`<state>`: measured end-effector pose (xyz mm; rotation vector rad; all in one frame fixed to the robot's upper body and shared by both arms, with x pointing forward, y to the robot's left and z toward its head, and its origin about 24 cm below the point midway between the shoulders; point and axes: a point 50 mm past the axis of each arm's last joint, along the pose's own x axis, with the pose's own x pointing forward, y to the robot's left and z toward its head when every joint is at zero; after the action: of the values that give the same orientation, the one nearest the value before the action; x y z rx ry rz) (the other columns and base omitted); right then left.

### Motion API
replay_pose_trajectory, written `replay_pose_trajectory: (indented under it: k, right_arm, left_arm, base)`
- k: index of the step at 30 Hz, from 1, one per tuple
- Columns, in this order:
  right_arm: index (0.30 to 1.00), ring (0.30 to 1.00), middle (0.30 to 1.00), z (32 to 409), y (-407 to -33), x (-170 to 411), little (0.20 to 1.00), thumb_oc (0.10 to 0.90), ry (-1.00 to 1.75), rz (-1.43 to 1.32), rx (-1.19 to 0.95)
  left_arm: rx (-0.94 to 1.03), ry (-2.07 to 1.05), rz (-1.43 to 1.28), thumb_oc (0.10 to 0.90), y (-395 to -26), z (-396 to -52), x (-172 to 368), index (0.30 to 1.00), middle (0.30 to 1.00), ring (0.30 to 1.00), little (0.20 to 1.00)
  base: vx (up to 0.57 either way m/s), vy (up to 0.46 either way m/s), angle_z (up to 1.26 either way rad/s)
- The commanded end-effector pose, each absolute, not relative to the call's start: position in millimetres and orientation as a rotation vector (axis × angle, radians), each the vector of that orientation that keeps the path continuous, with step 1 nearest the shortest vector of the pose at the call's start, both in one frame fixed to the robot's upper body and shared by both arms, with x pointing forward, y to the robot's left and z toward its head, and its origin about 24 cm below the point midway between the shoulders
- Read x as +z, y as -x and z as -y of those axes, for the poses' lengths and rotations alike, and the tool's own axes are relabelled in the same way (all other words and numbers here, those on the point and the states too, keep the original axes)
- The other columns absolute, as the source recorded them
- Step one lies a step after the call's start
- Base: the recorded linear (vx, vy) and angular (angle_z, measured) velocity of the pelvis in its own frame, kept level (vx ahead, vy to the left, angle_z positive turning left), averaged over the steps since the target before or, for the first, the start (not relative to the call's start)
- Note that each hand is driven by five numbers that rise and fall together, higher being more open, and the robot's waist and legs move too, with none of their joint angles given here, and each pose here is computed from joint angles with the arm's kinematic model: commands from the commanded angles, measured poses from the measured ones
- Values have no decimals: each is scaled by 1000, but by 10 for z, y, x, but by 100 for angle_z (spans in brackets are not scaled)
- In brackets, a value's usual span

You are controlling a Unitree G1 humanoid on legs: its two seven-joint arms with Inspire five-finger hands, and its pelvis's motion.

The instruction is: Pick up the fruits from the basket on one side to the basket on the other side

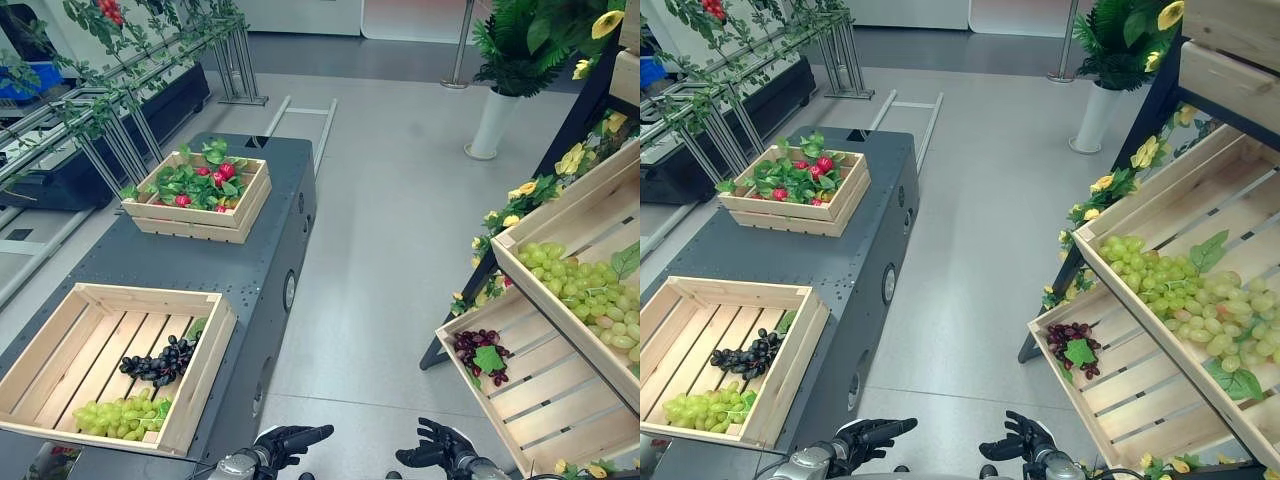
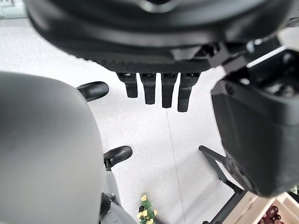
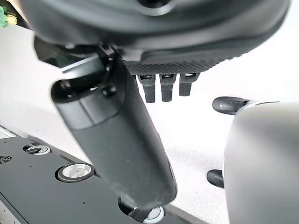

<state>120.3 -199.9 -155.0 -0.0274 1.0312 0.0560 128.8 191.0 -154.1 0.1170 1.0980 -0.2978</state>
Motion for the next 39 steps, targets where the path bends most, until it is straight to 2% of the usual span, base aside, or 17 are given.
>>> replay_pose_trajectory:
  k: [1,24,33,39]
  right_arm:
    - [900,900,900,2022,-1445,-1458,900,800,66,-941,72]
    - [900,900,900,2011,-1385,-1485,900,800,53,-967,83]
    - [900,900,900,2019,-1448,-1459,900,800,86,-973,125]
    - [900,900,900,2133,-1474,-1427,900,800,64,-976,95]
  left_arm:
    - [-285,-80,-1017,800,-1538,-1898,-1456,900,900,900,900]
    - [-280,-74,-1038,800,-1490,-1890,-1478,900,900,900,900]
    - [-208,-82,-894,800,-1733,-1933,-1338,900,900,900,900]
    - [-242,-64,-849,800,-1813,-1946,-1268,900,900,900,900]
  base:
    - [0,0,0]
    - [-11,-44,-1]
    - [-44,-114,11]
    - [-14,-32,24]
